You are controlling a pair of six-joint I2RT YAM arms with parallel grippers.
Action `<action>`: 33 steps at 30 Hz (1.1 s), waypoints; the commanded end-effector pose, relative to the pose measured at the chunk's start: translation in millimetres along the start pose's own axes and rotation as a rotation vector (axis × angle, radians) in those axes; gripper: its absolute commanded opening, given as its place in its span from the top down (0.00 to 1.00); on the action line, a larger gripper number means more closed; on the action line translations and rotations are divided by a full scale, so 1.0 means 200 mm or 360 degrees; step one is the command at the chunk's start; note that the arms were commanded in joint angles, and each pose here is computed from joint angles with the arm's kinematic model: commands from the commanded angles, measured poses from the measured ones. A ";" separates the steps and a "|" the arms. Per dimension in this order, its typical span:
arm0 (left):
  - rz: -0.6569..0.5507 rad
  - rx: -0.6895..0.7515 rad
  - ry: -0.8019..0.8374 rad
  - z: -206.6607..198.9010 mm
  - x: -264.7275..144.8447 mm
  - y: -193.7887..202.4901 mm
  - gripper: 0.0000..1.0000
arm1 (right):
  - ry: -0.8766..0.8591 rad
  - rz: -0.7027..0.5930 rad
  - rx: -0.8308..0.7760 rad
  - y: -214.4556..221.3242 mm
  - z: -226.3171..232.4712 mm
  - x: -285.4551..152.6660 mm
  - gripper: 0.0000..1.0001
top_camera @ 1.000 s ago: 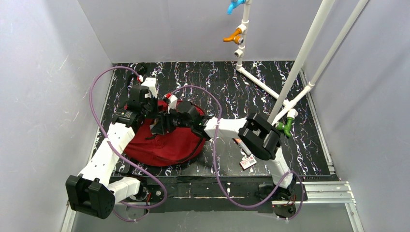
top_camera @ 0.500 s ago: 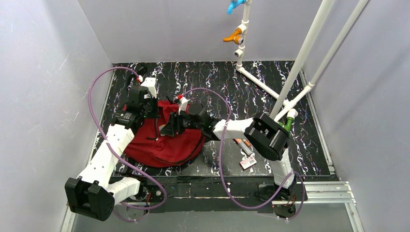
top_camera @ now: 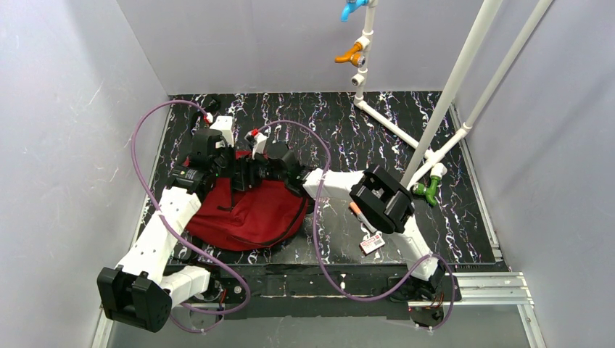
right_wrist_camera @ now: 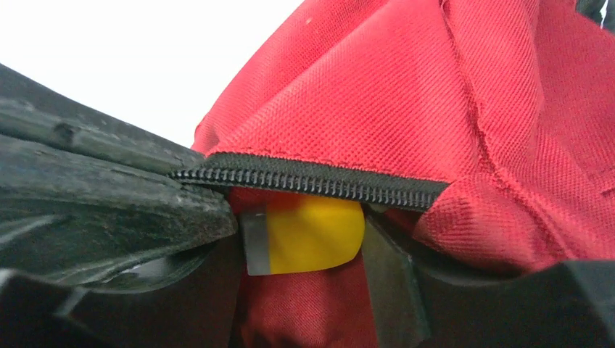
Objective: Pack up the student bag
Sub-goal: Place the stationery in the student bag.
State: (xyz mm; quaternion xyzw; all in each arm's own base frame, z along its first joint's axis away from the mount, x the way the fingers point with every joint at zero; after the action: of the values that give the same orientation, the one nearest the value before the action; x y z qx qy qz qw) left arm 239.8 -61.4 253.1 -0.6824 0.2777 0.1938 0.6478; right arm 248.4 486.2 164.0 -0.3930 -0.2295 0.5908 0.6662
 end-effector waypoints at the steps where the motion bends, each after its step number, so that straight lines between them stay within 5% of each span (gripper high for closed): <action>1: -0.0081 -0.0003 0.0054 -0.02 -0.04 -0.03 1.00 | -0.0048 -0.0018 -0.0016 -0.04 0.06 0.00 0.27; 4: -0.0071 -0.0004 0.0062 -0.02 -0.03 -0.03 1.00 | -0.0015 -0.0018 -0.0028 -0.06 0.07 -0.08 0.17; 12: -0.0058 -0.0004 0.0069 -0.03 -0.03 -0.02 1.00 | 0.0009 0.0057 0.0013 -0.05 0.07 -0.21 0.11; 26: -0.0049 -0.0005 0.0076 -0.03 -0.02 -0.02 1.00 | -0.0184 0.0117 0.0202 0.07 0.09 -0.08 0.62; 33: -0.0041 0.0000 0.0071 -0.03 -0.02 -0.02 1.00 | -0.0349 0.0153 0.0317 0.14 0.14 0.09 0.64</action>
State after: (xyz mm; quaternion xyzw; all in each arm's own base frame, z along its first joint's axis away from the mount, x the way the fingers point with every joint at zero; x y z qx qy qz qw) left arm 239.7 -62.5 252.5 -0.6823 0.2820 0.1903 0.6471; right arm 225.0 497.7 156.5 -0.3058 -0.2156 0.6571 0.6544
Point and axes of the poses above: each gripper's point midway between its finger pads, its own x axis out along the fingers, its own z axis along the line the jaws close on, y = z × x, the point moved 9 cm from there along -x, back along the fingers, and after that the axes turned 3 degrees about -x, right-handed, at the moved point
